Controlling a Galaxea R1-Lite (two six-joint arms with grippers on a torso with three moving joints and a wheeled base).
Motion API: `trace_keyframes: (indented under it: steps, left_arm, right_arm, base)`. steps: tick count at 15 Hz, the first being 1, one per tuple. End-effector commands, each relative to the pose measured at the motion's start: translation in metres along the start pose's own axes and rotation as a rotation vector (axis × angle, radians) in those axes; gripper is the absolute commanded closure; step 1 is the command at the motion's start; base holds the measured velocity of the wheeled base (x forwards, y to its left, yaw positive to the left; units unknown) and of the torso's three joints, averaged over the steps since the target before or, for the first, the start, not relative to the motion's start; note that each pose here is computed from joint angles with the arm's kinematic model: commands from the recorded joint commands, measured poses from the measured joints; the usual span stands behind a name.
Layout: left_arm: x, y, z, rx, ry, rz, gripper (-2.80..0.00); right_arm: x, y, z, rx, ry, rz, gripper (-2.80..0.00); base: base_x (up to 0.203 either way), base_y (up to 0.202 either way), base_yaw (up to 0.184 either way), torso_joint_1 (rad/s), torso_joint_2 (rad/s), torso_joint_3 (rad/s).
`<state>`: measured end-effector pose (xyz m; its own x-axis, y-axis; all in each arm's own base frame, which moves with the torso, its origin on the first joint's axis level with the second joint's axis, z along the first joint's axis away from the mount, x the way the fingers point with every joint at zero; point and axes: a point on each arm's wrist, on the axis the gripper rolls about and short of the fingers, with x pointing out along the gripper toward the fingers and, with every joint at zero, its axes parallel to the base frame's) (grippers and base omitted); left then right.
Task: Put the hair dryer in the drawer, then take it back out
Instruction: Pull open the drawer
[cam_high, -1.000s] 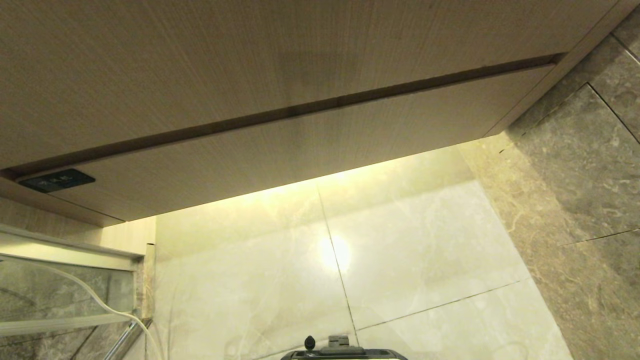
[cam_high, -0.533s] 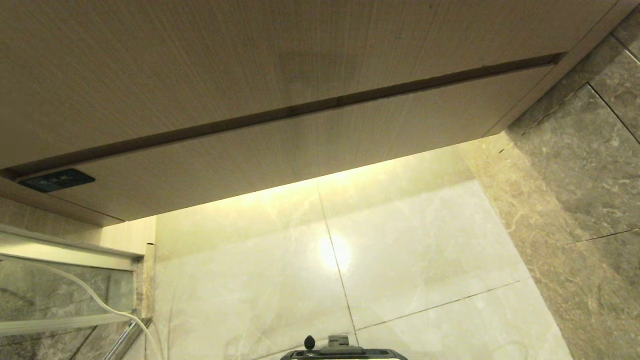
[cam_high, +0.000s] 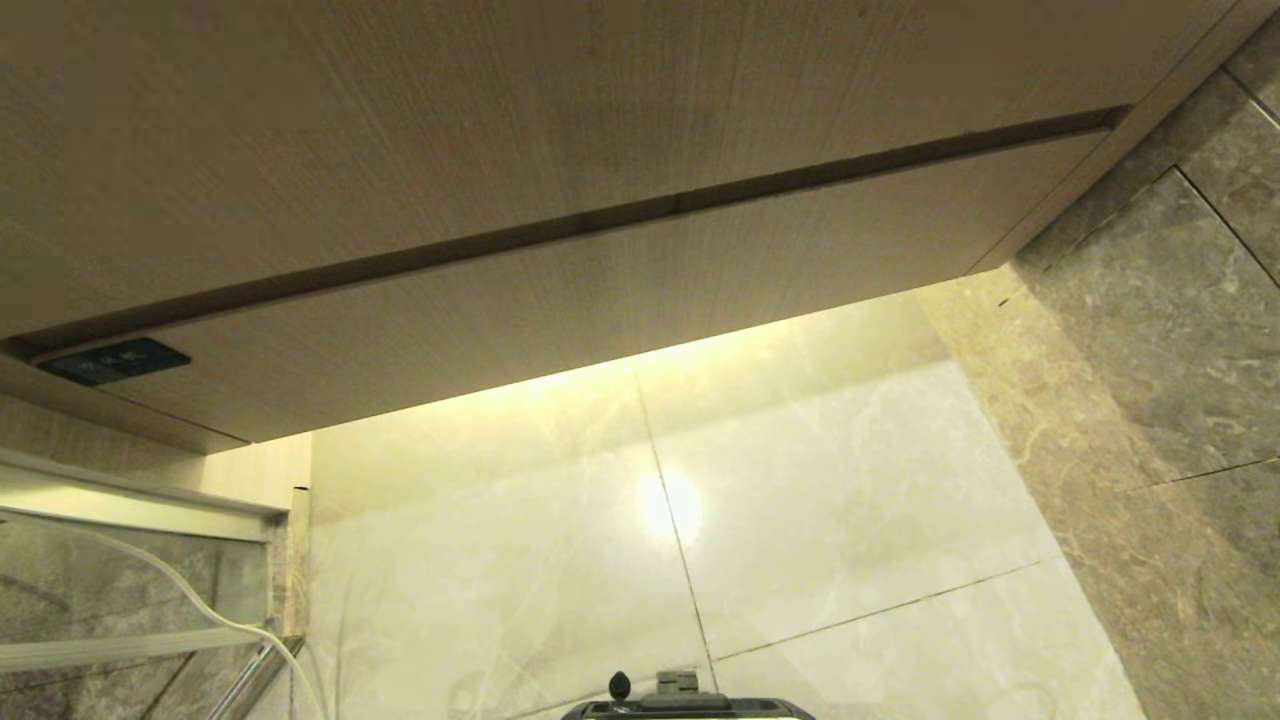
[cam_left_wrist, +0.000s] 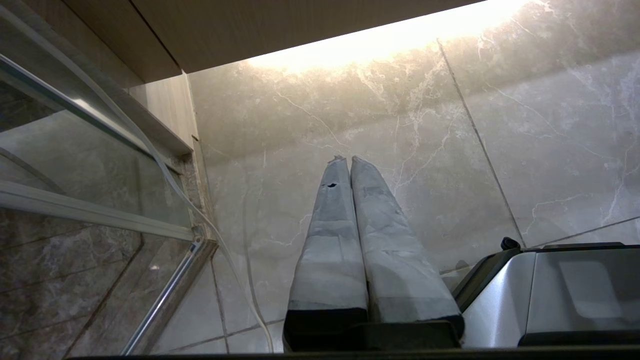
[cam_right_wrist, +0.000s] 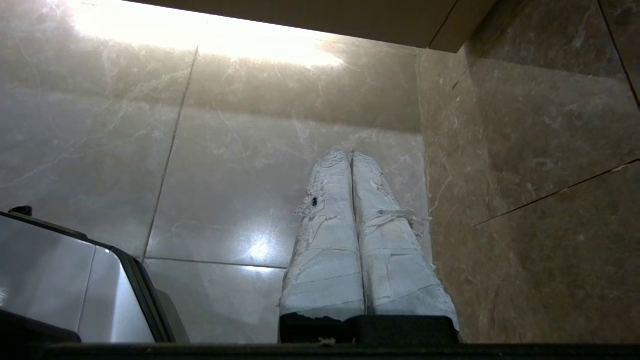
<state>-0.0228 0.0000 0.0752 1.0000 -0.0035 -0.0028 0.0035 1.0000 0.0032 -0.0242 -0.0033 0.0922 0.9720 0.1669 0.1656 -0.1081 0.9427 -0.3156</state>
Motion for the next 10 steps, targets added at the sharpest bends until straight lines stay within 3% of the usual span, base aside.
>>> trace_keyframes:
  steps: [1, 3, 5, 6, 8, 10]
  left_arm:
    - [0.000, 0.000, 0.000, 0.000, 0.002, 0.002, 0.00]
    - [0.000, 0.000, 0.000, 0.000, 0.000, 0.002, 0.00]
    - [0.000, 0.000, 0.000, 0.000, 0.002, 0.001, 0.00]
    - [0.000, 0.000, 0.000, 0.000, 0.001, 0.001, 0.00]
    - [0.000, 0.000, 0.000, 0.000, 0.002, 0.002, 0.00]
    - [0.000, 0.000, 0.000, 0.000, 0.002, 0.001, 0.00]
  right_arm:
    - [-0.005, -0.002, 0.006, 0.010, -0.046, -0.015, 0.00]
    - [-0.015, -0.011, 0.034, 0.037, -0.102, -0.030, 0.00]
    - [-0.036, -0.027, 0.084, 0.087, -0.200, -0.055, 0.00]
    - [-0.036, -0.034, 0.105, 0.112, -0.175, -0.044, 0.00]
    - [-0.012, -0.048, 0.144, 0.160, -0.029, 0.016, 0.00]
    - [0.046, -0.062, 0.185, 0.211, 0.134, 0.138, 0.00]
  base:
    - [0.000, 0.000, 0.000, 0.000, 0.00, 0.000]
    - [0.000, 0.000, 0.000, 0.000, 0.00, 0.000]
    - [0.000, 0.000, 0.000, 0.000, 0.00, 0.000]
    - [0.000, 0.000, 0.000, 0.000, 0.00, 0.000]
    - [0.000, 0.000, 0.000, 0.000, 0.00, 0.000]
    - [0.000, 0.000, 0.000, 0.000, 0.00, 0.000]
